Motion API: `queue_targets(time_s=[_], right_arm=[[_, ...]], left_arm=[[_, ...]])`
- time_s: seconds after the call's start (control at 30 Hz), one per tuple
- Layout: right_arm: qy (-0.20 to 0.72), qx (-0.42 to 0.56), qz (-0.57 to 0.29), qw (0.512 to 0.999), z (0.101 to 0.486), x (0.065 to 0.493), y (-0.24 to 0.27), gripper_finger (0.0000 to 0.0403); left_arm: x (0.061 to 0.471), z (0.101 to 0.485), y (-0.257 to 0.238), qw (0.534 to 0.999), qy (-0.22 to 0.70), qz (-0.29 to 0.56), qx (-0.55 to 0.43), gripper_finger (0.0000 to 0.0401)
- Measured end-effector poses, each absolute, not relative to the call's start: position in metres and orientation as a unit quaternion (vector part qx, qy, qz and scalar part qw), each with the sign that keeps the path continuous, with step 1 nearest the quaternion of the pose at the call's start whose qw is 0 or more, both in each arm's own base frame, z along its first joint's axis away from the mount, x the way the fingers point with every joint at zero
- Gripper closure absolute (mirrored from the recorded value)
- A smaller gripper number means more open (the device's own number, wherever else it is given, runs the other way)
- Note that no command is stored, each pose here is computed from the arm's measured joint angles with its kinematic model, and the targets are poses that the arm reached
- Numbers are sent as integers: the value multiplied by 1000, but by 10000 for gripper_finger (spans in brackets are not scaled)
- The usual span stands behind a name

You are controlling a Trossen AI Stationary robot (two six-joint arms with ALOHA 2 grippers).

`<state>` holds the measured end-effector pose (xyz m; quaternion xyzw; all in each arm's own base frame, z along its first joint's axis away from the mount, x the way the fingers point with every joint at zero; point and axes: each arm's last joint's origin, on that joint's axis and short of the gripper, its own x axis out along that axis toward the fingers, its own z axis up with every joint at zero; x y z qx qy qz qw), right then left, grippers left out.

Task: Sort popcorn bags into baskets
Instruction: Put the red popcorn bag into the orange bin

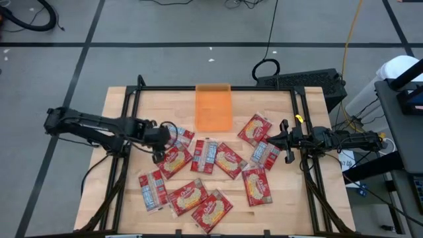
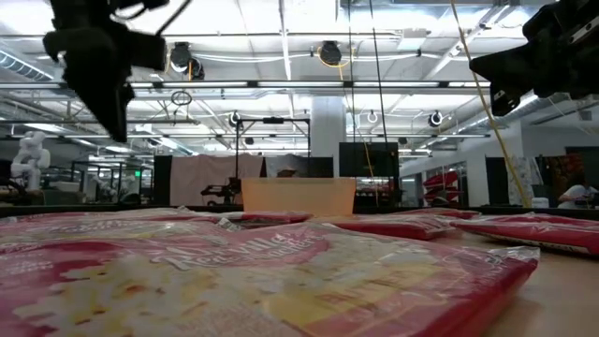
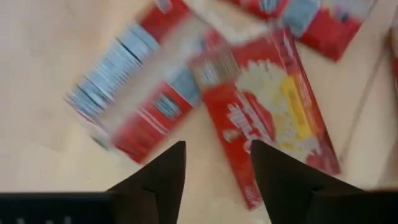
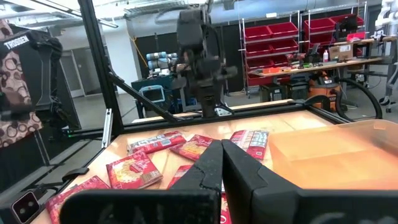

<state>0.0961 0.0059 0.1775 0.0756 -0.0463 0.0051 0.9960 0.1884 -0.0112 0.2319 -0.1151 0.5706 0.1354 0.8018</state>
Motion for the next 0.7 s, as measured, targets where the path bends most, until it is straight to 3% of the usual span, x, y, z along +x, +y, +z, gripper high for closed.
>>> queue_targets(time_s=[0.2, 0.47, 0.7], right_arm=[[-40, 75, 5, 996, 176, 96, 6, 403], [-19, 73, 2, 997, 173, 100, 6, 403], [-1, 71, 1, 997, 170, 103, 6, 403]], left_arm=[[189, 195, -26, 765, 604, 116, -194, 197], [186, 172, -40, 723, 632, 159, -229, 192], [186, 153, -41, 698, 651, 185, -233, 154]])
